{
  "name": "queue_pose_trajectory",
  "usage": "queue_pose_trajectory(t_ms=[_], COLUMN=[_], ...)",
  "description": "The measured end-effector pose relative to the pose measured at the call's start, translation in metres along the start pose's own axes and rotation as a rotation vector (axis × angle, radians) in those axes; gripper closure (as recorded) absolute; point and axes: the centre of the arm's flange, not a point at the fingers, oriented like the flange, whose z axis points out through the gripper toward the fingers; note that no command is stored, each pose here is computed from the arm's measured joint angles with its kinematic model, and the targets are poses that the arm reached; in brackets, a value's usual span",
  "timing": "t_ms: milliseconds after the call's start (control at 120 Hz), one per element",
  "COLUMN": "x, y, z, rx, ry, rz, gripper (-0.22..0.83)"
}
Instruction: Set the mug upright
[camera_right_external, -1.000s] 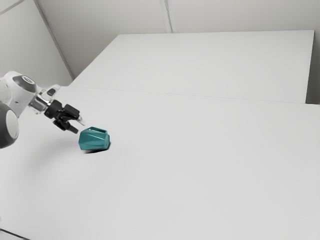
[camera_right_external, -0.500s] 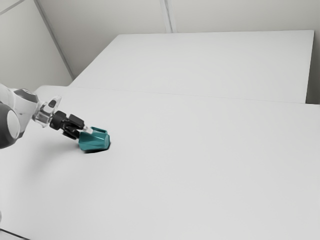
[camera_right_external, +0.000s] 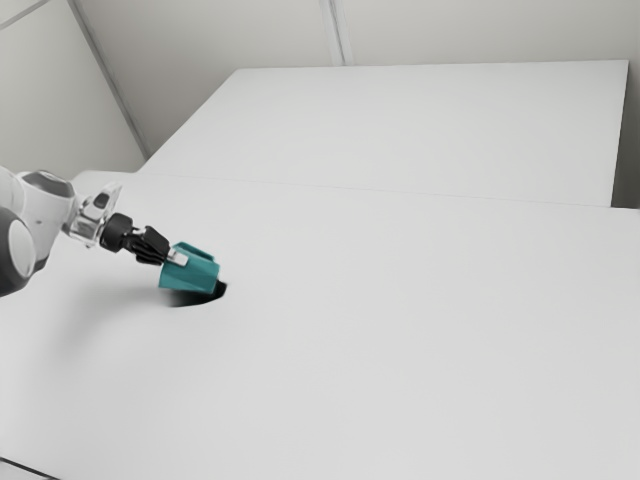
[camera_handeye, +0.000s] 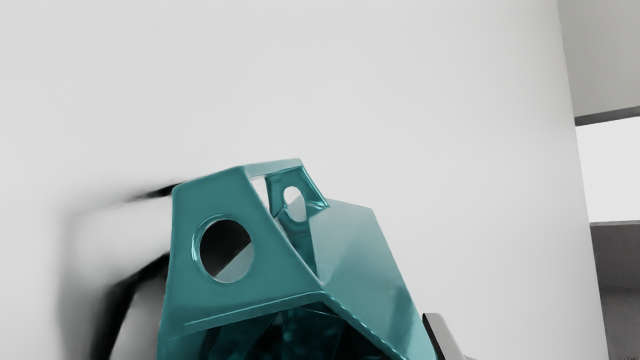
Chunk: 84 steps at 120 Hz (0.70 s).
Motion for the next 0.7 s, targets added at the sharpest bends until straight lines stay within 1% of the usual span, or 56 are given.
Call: queue_pose_trajectory(t_ms=[167, 258, 383, 458, 575, 625, 700], x=[0.011, 0.023, 0.04, 0.05, 0.062, 0.068, 0.072], y=[0.031, 0.062, 0.117, 0.146, 0.175, 0.187, 0.201], z=[-0.007, -0.004, 0.004, 0.012, 0.031, 0.039, 0.051], rx=[-0.002, 0.018, 0.142, 0.251, 0.458, 0.54, 0.636], ry=[0.006, -0.022, -0.125, -0.203, -0.326, -0.361, -0.387], rz=[0.065, 0.122, 0.223, 0.278, 0.336, 0.359, 0.373], gripper=[0.77, 0.77, 0.78, 0.78, 0.79, 0.79, 0.79])
